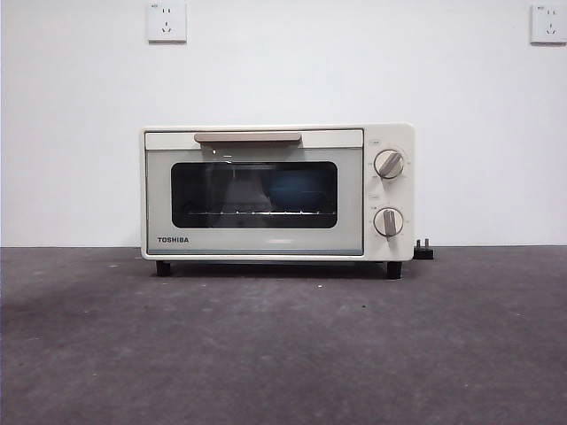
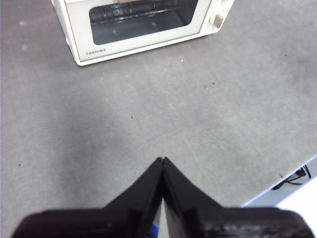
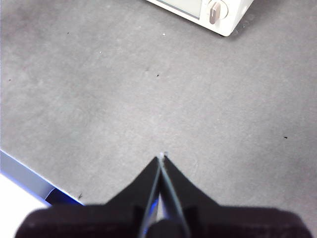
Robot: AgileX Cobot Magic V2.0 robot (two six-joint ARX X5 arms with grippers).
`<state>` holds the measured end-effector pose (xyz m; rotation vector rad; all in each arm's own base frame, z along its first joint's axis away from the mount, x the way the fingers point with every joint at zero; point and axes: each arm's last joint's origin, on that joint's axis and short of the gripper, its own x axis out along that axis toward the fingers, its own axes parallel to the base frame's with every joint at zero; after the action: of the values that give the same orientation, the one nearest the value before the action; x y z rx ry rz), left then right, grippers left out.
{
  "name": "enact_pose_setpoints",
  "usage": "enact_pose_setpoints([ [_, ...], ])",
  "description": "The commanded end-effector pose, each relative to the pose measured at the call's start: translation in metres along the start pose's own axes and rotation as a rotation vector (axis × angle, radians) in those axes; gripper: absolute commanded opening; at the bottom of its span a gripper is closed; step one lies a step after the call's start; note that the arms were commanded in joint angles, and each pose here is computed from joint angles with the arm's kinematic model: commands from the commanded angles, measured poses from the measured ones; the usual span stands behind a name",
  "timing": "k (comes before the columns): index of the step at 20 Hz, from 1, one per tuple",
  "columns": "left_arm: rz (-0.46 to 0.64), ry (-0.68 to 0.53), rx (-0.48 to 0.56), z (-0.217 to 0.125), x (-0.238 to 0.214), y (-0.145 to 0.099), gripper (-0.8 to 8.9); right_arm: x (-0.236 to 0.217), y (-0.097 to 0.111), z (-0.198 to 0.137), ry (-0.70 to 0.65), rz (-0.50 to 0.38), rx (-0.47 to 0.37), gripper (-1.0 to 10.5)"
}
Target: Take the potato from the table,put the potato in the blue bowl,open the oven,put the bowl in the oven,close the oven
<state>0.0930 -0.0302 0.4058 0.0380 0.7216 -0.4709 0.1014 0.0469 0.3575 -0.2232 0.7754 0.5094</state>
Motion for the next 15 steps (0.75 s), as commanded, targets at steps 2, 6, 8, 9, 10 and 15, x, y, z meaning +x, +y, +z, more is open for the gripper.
enact_pose_setpoints([
  [2,-0.004,-0.011,0.018,-0.006,-0.008,-0.002,-0.04,0.003,0.0,-0.001,0.011,-0.014,-0.009,0.0],
  [6,-0.005,0.011,0.013,-0.002,-0.001,-0.001,-0.04,0.004,-0.001,0.0,0.011,-0.014,-0.009,0.0],
  [8,-0.005,0.041,0.005,0.003,0.008,0.002,-0.04,0.006,-0.001,0.001,0.014,-0.014,-0.009,0.0],
  [9,-0.007,0.056,0.002,0.006,0.014,0.003,-0.04,0.007,-0.001,0.002,0.02,-0.013,-0.008,0.0],
  [10,-0.007,0.072,-0.002,0.01,0.021,0.005,-0.04,0.009,-0.001,0.003,0.025,-0.012,-0.008,0.0],
  [15,0.006,0.05,-0.008,0.024,0.038,0.012,-0.04,0.016,-0.002,0.006,0.053,-0.009,-0.005,0.0],
])
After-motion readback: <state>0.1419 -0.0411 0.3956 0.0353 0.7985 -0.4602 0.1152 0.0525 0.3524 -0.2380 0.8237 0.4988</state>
